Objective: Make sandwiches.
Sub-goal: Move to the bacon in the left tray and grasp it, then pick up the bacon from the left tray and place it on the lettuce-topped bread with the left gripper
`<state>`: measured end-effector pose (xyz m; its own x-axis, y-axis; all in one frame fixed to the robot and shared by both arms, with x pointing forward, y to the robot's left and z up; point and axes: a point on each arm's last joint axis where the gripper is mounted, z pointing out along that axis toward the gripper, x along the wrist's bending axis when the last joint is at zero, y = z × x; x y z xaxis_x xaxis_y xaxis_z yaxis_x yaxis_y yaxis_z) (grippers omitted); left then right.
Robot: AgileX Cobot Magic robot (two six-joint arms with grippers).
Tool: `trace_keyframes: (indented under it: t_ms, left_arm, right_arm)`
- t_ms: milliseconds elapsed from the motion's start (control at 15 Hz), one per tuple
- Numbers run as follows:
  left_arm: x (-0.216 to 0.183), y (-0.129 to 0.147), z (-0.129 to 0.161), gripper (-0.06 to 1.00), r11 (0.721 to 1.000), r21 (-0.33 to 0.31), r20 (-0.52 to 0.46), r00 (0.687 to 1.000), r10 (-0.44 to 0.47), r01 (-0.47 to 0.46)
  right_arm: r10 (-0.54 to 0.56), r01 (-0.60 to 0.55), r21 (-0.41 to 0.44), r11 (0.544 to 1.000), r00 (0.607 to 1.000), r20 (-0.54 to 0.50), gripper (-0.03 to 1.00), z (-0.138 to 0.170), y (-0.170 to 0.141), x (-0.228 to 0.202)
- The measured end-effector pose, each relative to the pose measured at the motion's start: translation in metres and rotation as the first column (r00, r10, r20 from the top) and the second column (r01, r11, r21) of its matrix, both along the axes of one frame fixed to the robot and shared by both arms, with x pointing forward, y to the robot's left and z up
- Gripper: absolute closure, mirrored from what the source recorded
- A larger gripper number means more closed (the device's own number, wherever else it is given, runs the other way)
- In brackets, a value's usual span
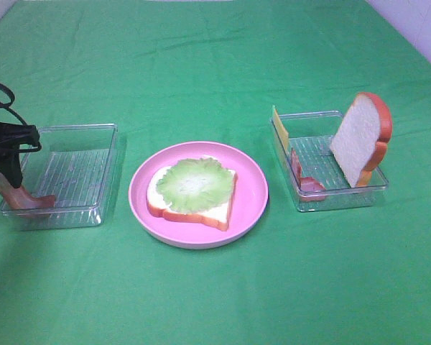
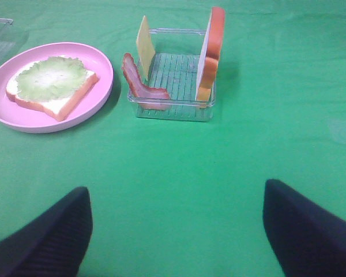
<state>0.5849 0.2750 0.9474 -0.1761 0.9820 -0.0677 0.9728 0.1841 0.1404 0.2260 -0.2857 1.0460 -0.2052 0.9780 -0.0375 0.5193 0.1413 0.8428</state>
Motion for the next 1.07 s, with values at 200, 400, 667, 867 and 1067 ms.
trace_keyframes:
  t_ms: [200,400,667,867,1067]
  left_arm:
    - [0.0008,-0.0004,-0.0006,0.46,1.000,-0.004,0.006,1.000,0.003,-0.003]
    - [0.0029,-0.0006,-0.0002,0.64,1.000,-0.008,0.029,1.000,0.006,-0.006]
    - [0.0053,-0.0023,0.0000,0.80,0.999,-0.030,0.054,0.998,0.023,-0.021]
    - [0.0059,-0.0032,0.0002,0.94,0.999,-0.042,0.060,0.998,0.029,-0.026]
    - [0.0055,-0.0072,0.0044,0.94,0.996,-0.084,0.074,0.997,0.011,-0.005]
  right_arm:
    - [0.000,0.000,0.000,1.000,1.000,0.000,0.20,0.0000,0.0000,0.0000]
    - [0.000,0.000,0.000,1.000,1.000,0.000,0.20,0.0000,0.0000,0.0000]
    - [0.000,0.000,0.000,1.000,1.000,0.000,0.20,0.0000,0.0000,0.0000]
    - [0.000,0.000,0.000,1.000,1.000,0.000,0.20,0.0000,0.0000,0.0000]
    - [0.000,0.000,0.000,1.000,1.000,0.000,0.20,0.0000,0.0000,0.0000]
